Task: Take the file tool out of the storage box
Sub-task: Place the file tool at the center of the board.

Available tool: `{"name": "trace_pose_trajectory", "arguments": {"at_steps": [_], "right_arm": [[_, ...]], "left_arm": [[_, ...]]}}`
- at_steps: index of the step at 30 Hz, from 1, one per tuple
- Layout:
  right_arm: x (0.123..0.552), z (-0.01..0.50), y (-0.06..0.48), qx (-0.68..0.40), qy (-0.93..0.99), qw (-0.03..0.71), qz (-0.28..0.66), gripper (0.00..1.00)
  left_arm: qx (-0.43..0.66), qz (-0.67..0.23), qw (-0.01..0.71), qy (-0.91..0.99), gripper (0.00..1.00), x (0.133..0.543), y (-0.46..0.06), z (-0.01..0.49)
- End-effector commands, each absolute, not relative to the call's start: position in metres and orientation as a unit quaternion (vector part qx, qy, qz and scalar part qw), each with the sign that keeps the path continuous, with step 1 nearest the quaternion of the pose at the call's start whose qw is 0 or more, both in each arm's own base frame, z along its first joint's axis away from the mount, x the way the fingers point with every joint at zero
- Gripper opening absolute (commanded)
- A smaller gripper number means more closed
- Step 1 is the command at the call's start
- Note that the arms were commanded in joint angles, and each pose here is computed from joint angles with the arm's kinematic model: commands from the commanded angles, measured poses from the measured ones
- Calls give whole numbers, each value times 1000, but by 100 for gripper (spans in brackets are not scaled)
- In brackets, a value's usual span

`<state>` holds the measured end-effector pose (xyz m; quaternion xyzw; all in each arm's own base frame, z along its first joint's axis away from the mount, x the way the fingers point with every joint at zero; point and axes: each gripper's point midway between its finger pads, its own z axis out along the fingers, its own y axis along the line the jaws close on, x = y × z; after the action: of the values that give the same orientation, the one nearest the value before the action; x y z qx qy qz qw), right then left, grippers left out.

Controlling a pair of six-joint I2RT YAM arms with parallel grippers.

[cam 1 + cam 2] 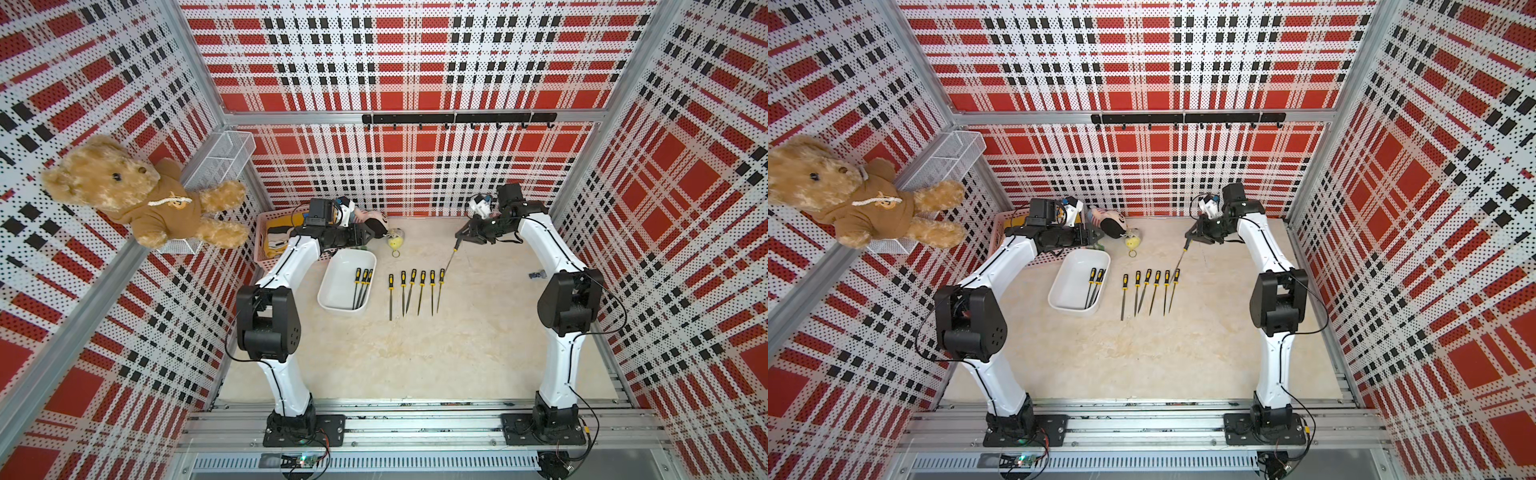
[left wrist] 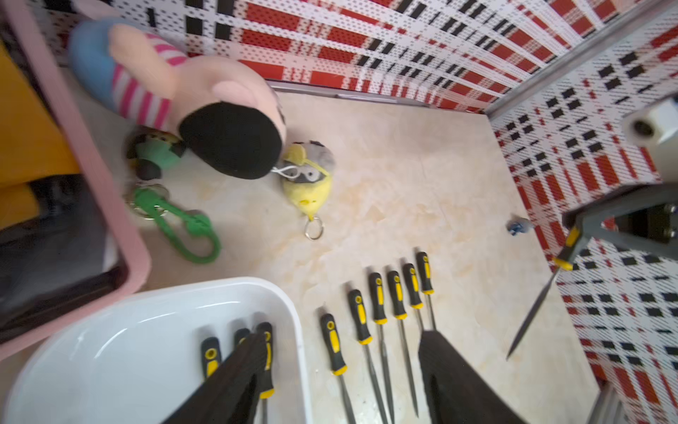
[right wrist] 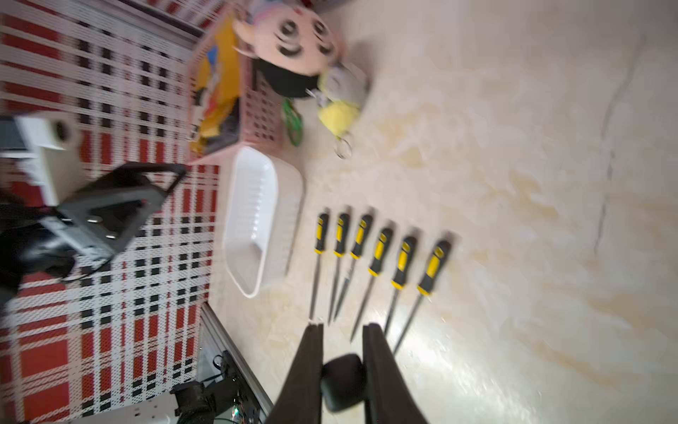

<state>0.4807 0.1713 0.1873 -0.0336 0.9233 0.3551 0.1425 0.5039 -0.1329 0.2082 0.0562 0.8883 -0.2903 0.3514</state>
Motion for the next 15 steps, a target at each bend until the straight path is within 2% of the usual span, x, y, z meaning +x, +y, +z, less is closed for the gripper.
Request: {"name": "trace_pose_trajectory", "arguments": {"at_steps": [1,8,15], "right_arm": [[439,134,152,-20,963,31,267,0],[442,91,152,-3,976,-15,216,0],[466,58,174,14,976,-14,217,0]], "left_arm": [[48,-266,389,881,69,511,-127,225],[44,-260,383,886,68,514,-126,216],[41,-258,372,891,66,510,-125,206]]}}
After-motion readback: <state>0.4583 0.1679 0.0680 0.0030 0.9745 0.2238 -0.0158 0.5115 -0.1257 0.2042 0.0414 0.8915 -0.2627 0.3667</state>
